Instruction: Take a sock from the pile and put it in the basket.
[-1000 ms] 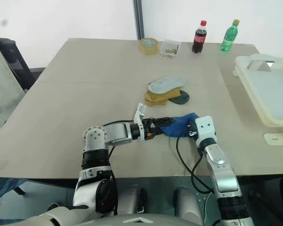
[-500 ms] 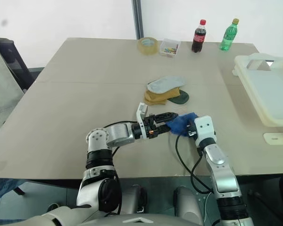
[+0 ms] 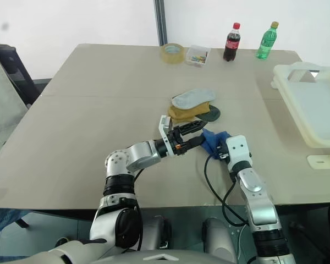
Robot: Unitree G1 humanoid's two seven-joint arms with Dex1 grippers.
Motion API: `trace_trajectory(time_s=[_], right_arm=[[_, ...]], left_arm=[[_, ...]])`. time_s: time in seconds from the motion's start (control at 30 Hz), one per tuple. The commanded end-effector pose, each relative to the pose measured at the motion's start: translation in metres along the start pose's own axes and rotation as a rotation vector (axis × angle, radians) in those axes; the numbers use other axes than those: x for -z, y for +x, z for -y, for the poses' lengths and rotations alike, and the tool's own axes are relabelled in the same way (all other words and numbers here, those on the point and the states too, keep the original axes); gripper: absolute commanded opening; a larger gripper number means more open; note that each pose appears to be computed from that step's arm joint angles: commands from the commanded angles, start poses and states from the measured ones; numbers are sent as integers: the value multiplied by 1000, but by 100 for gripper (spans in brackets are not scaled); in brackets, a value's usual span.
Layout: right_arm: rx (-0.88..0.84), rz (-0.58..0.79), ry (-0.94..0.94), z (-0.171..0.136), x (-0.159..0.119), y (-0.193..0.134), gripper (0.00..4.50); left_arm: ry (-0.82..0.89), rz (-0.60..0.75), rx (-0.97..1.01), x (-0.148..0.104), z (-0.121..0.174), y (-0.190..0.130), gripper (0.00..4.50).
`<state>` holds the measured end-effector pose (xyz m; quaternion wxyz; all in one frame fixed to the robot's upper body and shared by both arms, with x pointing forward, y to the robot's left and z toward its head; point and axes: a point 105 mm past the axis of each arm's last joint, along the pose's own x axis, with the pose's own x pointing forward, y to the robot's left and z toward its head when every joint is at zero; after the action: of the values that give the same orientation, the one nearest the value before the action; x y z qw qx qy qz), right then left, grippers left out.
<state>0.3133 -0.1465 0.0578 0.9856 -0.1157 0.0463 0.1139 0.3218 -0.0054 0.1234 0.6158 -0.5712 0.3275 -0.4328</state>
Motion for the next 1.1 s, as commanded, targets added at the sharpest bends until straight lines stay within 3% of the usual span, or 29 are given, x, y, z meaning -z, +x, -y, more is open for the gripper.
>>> trace_trajectory(time_s=[0.03, 0.7, 1.1], right_arm=[[-35, -134, -18, -8, 35, -8, 172], [-107, -92, -131, -13, 23, -27, 172], [-123, -74, -328, 14, 1, -57, 172]], left_arm=[[-18, -106, 164, 28, 40, 48, 423], [13, -189, 176, 47, 37, 80, 423], [3, -195, 161, 48, 27, 90, 423]])
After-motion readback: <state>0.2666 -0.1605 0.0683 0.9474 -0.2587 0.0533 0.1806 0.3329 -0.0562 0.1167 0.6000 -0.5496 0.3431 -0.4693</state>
